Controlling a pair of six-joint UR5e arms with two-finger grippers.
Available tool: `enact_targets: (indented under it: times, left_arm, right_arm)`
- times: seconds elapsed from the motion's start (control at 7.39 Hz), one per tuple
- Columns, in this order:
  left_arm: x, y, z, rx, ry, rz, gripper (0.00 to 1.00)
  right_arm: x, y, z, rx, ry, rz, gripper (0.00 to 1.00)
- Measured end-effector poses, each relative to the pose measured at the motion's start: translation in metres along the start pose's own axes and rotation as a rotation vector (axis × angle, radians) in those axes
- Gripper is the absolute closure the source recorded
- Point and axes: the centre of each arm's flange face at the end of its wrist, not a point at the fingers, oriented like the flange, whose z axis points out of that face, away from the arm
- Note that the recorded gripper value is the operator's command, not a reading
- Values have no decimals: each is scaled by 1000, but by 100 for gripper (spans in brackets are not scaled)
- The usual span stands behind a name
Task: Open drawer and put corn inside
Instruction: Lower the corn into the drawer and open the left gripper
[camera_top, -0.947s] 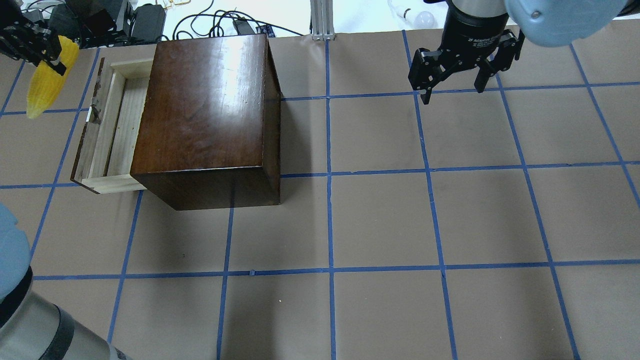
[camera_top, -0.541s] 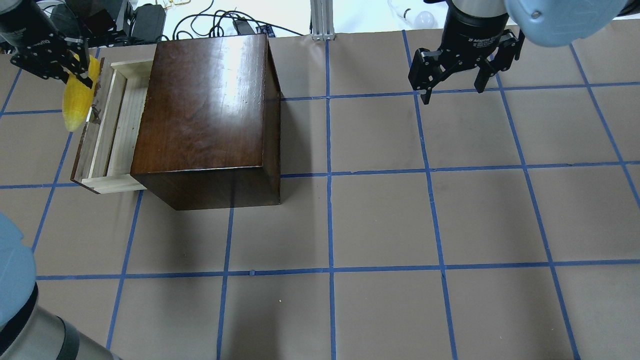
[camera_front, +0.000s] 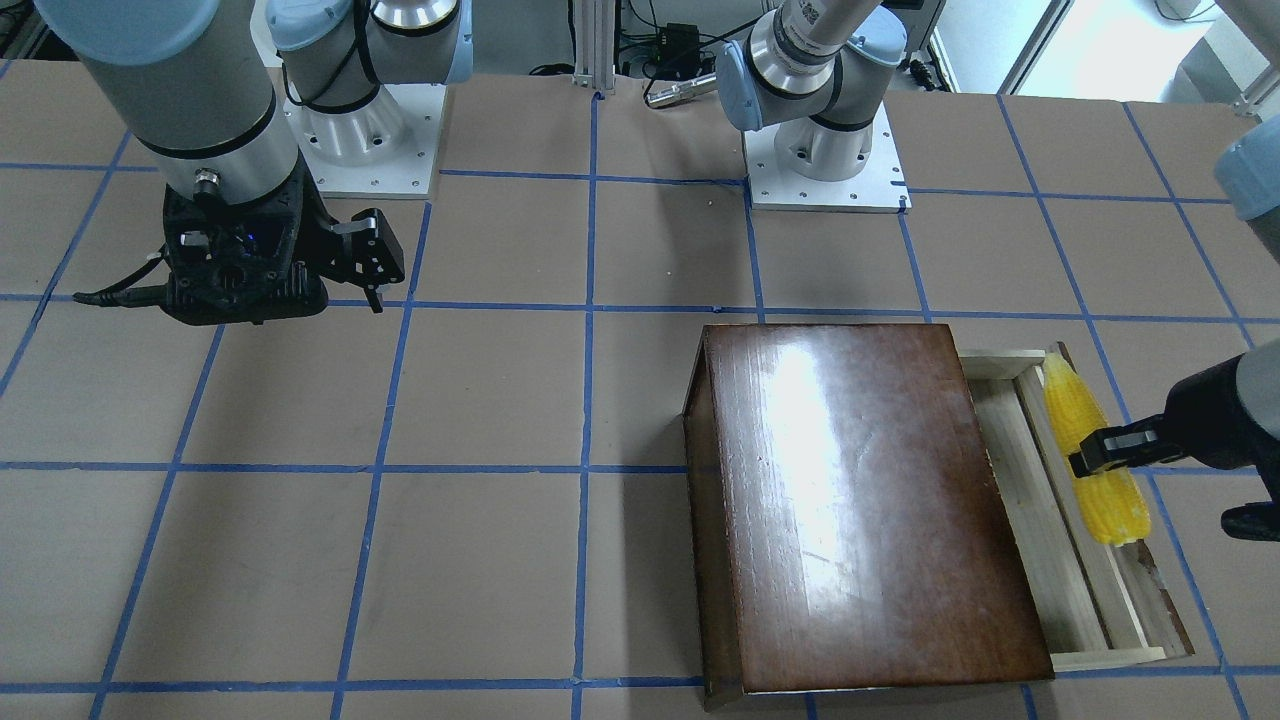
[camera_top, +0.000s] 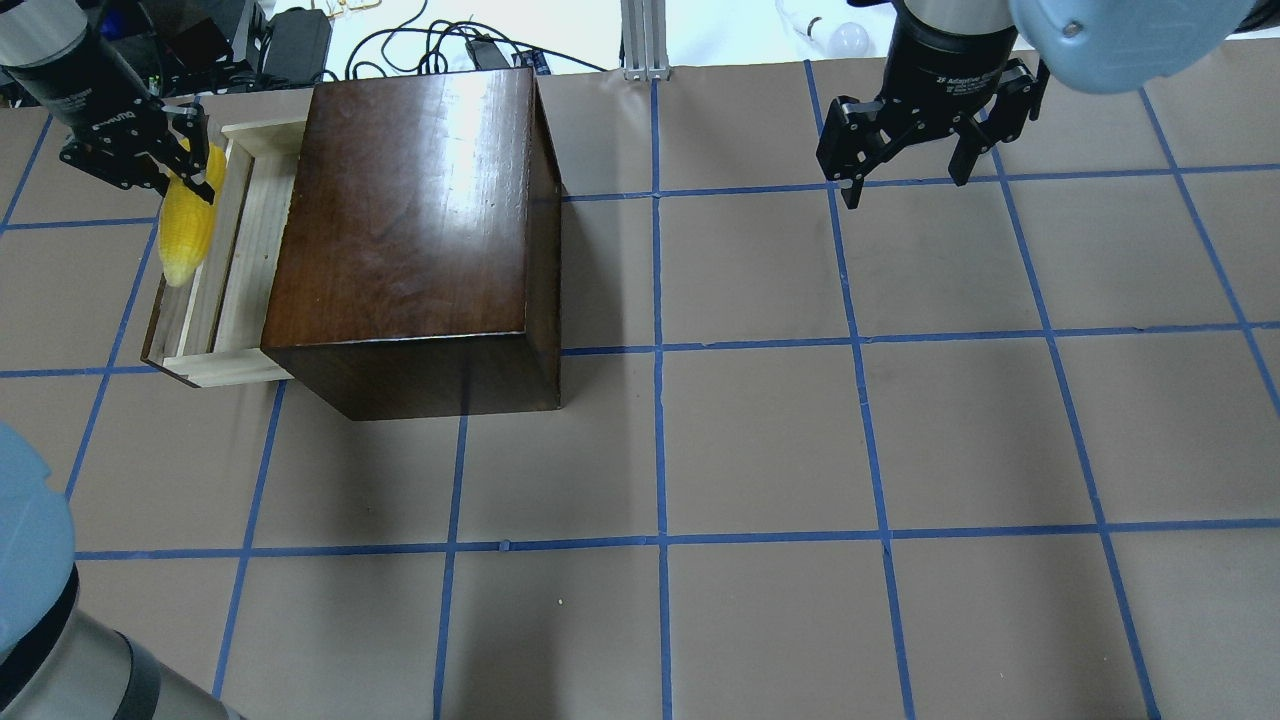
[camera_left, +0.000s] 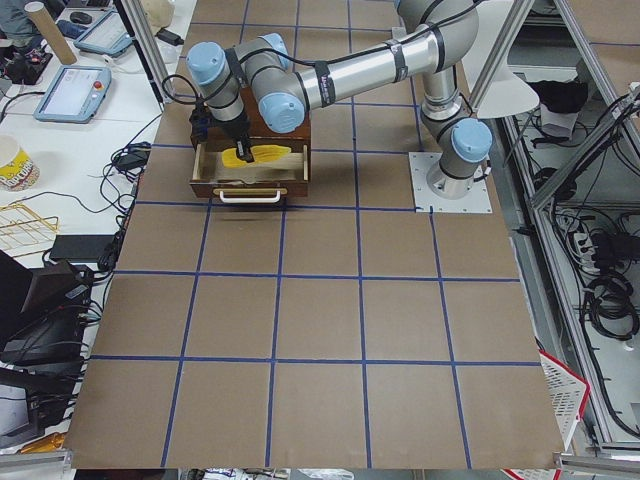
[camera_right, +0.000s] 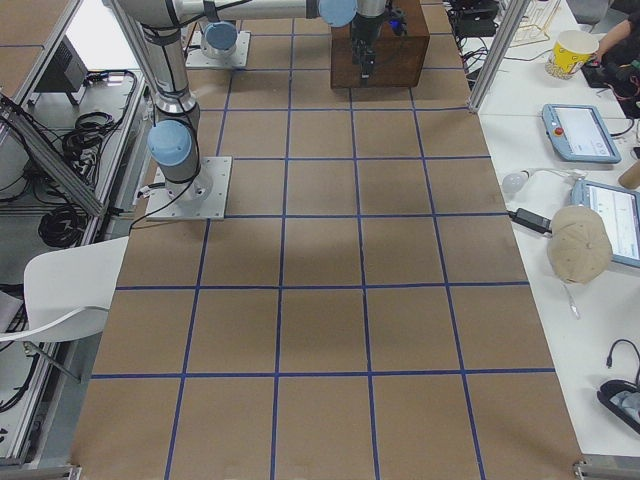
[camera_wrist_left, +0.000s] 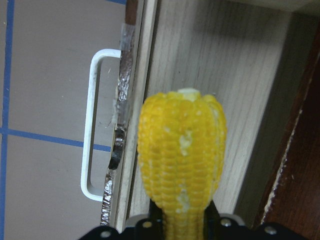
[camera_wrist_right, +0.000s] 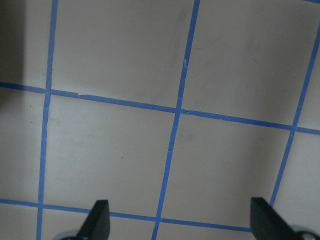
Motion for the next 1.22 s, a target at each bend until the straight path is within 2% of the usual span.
enact_targets:
  times: [0.27, 0.68, 0.81, 0.95, 1.08, 1.22]
  left_arm:
    - [-2, -4, 16, 15, -4, 71, 100]
    - [0, -6, 40, 46, -13, 95, 100]
    - [1, -6, 42, 47, -11, 92, 88]
    - [2, -6, 43, 48, -5, 89, 38]
    - [3, -6, 43, 50, 6, 87, 19]
    - [4, -6, 44, 50, 12, 85, 13]
  right_arm:
    - [0, 0, 0, 0, 0, 0, 0]
    - [0, 0, 0, -1, 0, 0, 0]
    - [0, 0, 0, 0, 0, 0, 0]
    - [0, 0, 0, 0, 0, 0, 0]
    - [0, 0, 0, 0, 0, 0, 0]
    - [0, 0, 0, 0, 0, 0, 0]
